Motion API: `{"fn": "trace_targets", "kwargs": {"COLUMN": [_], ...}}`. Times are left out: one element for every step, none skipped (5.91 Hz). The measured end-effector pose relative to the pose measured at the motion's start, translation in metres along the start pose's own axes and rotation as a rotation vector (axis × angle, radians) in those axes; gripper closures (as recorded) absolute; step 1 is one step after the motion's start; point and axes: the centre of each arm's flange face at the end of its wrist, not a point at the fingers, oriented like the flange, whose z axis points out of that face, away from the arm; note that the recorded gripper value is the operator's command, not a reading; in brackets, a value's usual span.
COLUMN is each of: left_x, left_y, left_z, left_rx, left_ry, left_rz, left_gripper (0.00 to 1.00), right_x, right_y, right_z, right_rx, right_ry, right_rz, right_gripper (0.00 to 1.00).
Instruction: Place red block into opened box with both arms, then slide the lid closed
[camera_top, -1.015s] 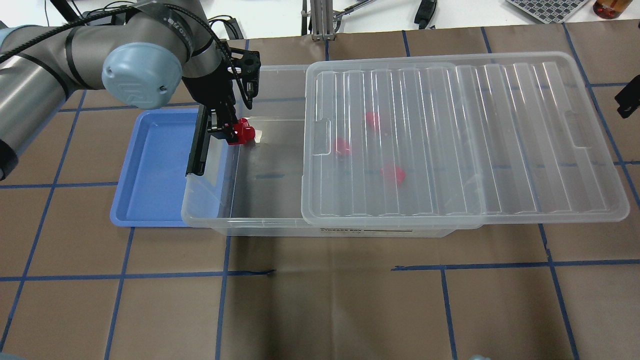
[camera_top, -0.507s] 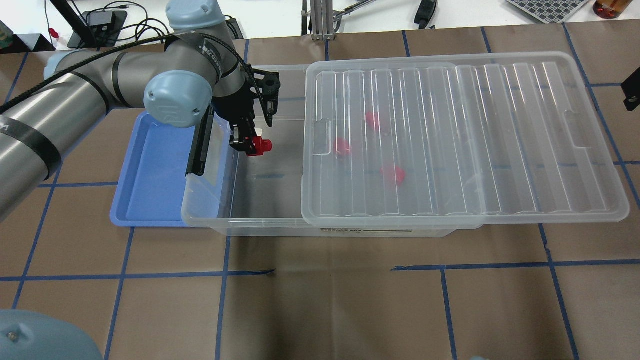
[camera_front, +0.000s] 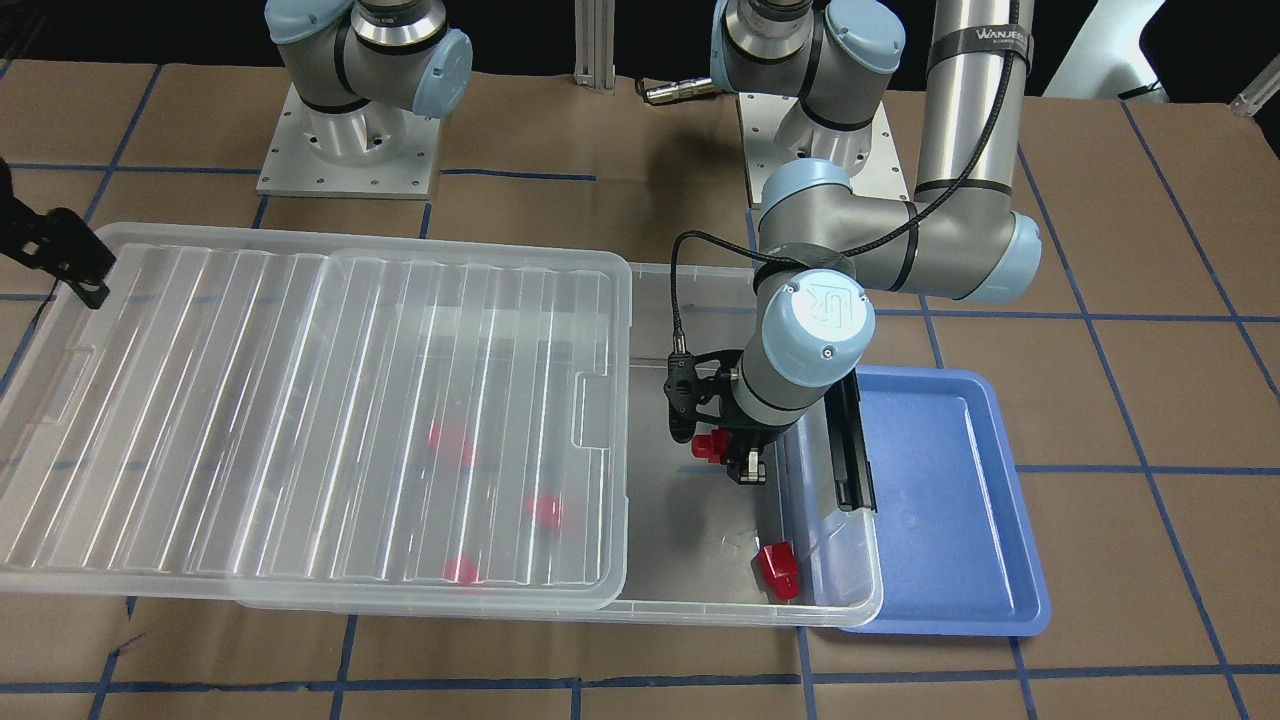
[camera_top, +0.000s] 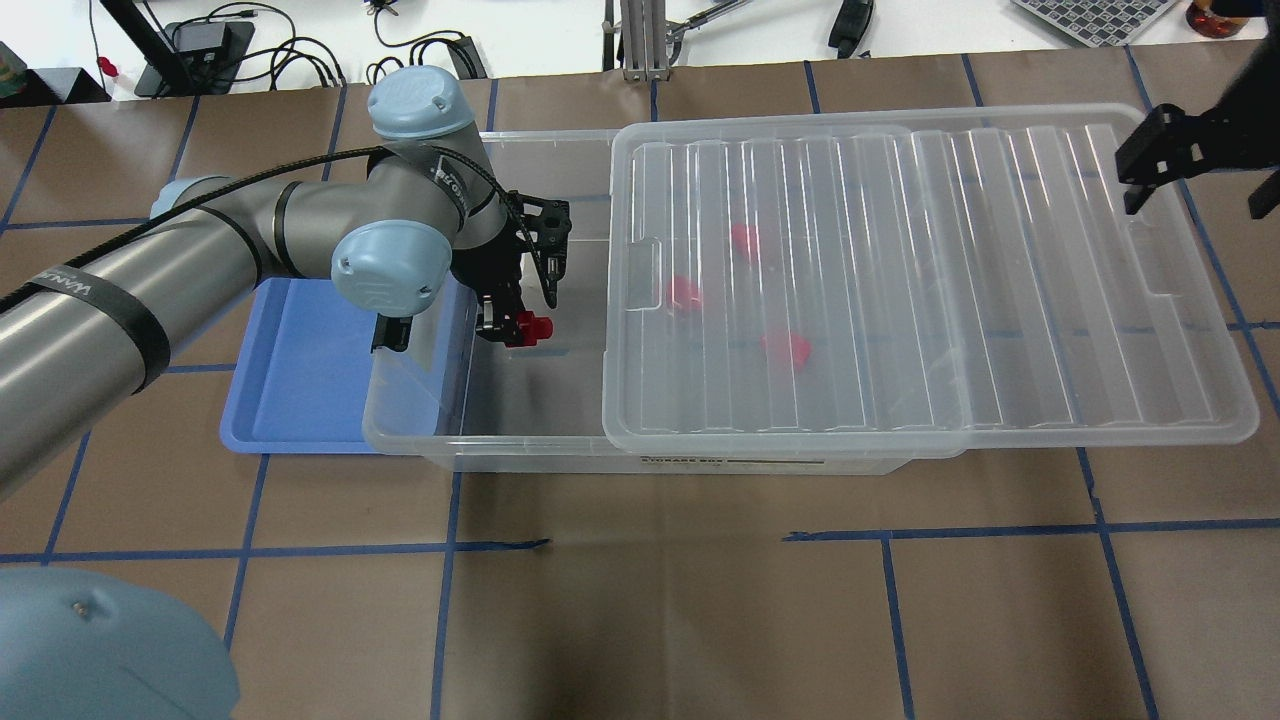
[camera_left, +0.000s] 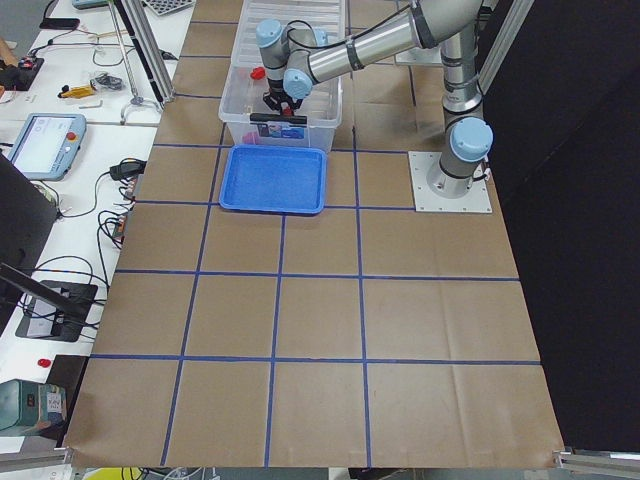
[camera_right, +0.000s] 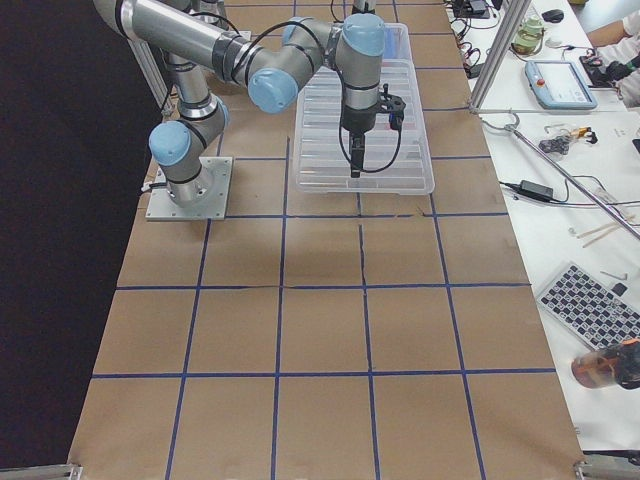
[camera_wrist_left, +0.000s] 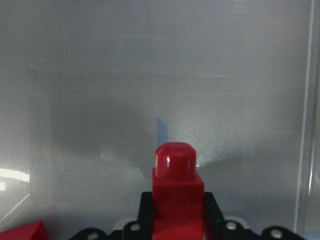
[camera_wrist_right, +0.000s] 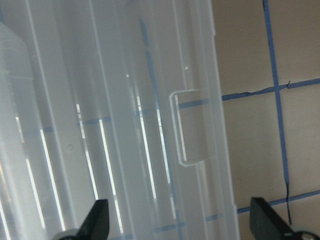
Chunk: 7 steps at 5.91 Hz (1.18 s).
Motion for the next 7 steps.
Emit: {"fn": "trace_targets", "kwargs": {"left_x": [-0.004,-0.007,-0.009,-0.011,-0.013,-0.015,-0.015], "left_y": [0.0,-0.001,-0.001,0.0,0.0,-0.001,-0.002], "left_z": [0.011,0.018,0.022,0.022,0.02,0.014,0.0], "left_rx": [0.0,0.001,0.003,0.005,0.004,0.003,0.004], "left_ry": [-0.001,-0.003,-0.003,-0.004,-0.01,-0.019,-0.037], "left_rz": [0.001,0.001,0.002,0.001,-0.001,-0.005,-0.015], "left_gripper": [0.64,0.14,0.13,0.09,0.05,0.05,0.05], "right_x": [-0.045,-0.087,-0.113,-0.127,-0.138,-0.145,-0.148], "right_y": [0.009,0.02,0.028,0.032,0.037,0.039,0.039], "right_z": [-0.006,-0.017,-0.026,-0.03,-0.031,-0.031,-0.031], "right_rx": [-0.003,-0.015,-0.033,-0.049,-0.057,-0.059,-0.06], "right_ry": [-0.006,-0.021,-0.041,-0.05,-0.053,-0.054,-0.055], "right_rz": [0.04,0.082,0.114,0.123,0.114,0.099,0.088], "right_gripper": [0.0,0.0,0.0,0.0,0.0,0.0,0.0]}}
